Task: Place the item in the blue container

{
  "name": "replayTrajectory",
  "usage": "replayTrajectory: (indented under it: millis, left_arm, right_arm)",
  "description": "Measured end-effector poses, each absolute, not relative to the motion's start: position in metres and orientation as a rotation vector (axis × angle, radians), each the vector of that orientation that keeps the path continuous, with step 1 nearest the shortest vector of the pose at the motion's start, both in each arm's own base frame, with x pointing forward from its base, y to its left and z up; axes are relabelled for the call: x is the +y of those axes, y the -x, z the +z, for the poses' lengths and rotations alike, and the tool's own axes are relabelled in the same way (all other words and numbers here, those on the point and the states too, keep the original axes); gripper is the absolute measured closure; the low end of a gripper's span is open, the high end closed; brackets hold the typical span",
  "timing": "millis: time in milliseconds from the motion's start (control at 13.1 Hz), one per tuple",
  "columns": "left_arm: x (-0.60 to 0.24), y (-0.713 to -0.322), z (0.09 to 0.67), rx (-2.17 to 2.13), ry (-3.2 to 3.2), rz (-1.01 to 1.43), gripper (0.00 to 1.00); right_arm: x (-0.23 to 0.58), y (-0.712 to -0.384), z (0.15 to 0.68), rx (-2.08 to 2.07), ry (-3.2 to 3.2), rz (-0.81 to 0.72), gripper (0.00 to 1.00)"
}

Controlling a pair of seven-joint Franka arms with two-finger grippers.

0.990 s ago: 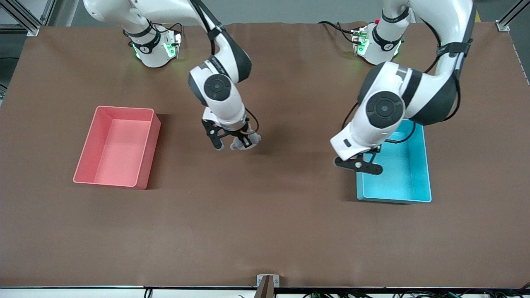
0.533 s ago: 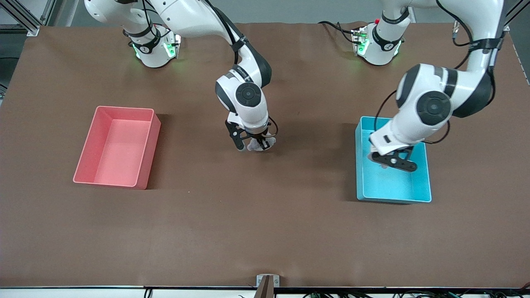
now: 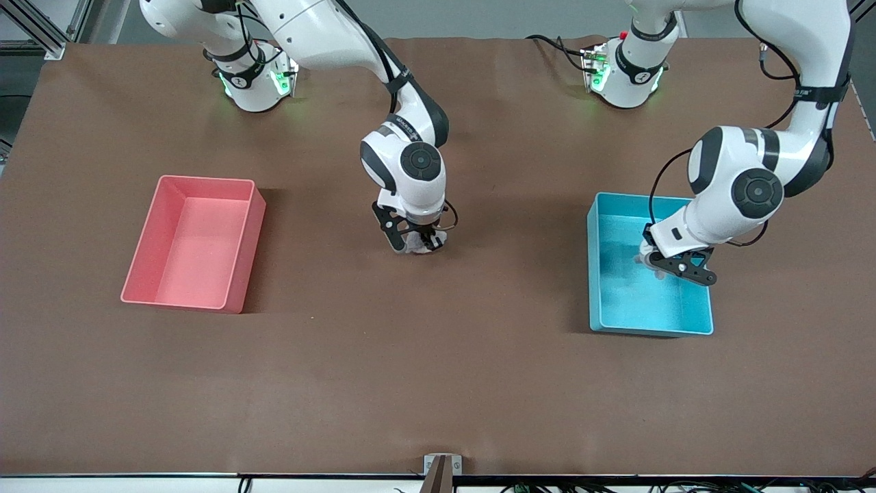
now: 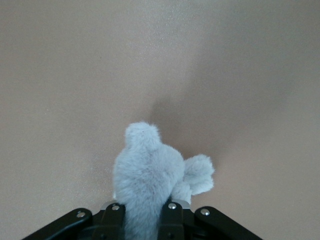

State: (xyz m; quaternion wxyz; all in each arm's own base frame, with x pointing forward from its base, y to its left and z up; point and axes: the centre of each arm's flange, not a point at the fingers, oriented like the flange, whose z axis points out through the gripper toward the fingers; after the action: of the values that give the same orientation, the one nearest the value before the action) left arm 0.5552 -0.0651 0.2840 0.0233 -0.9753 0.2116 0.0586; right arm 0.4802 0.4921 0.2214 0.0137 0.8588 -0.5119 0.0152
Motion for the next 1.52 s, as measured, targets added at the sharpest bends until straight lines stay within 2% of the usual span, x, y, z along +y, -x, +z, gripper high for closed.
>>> replayTrajectory:
  millis: [76,304,457,609,761,837,913,1370,1522]
  left_arm:
    - [-0.065,-0.556,0.275,0.656,3.022,0.190,0.87]
    - [-0.058,-0.557,0.255,0.639,3.031,0.209,0.87]
    - [-0.048,-0.559,0.244,0.614,3.041,0.210,0.87]
    - [-0.044,-0.560,0.237,0.602,3.046,0.213,0.85]
    - [-0.045,-0.560,0.237,0.605,3.046,0.212,0.85]
    - [-0.046,-0.560,0.237,0.607,3.046,0.211,0.79]
    - [-0.046,-0.561,0.238,0.609,3.046,0.208,0.71]
    - [-0.054,-0.574,0.277,0.615,3.038,0.209,0.04]
    - [-0.074,-0.585,0.321,0.613,3.035,0.251,0.00]
  right_arm:
    - [0.492,-0.481,0.222,-1.598,-2.673,0.049,0.70]
    - [0.483,-0.493,0.230,-1.605,-2.656,0.060,0.38]
    - [0.460,-0.513,0.259,-1.539,-2.653,0.034,0.15]
    - [0.422,-0.537,0.305,-1.464,-2.669,-0.017,0.00]
    - [0.375,-0.557,0.349,-1.390,-2.695,-0.072,0.00]
    - [0.353,-0.565,0.367,-1.346,-2.716,-0.096,0.00]
    - [0.332,-0.571,0.380,-1.297,-2.735,-0.122,0.00]
    - [0.171,-0.607,0.431,-0.904,-2.896,-0.294,0.00]
    - [0.108,-0.616,0.443,-0.741,-2.971,-0.328,0.00]
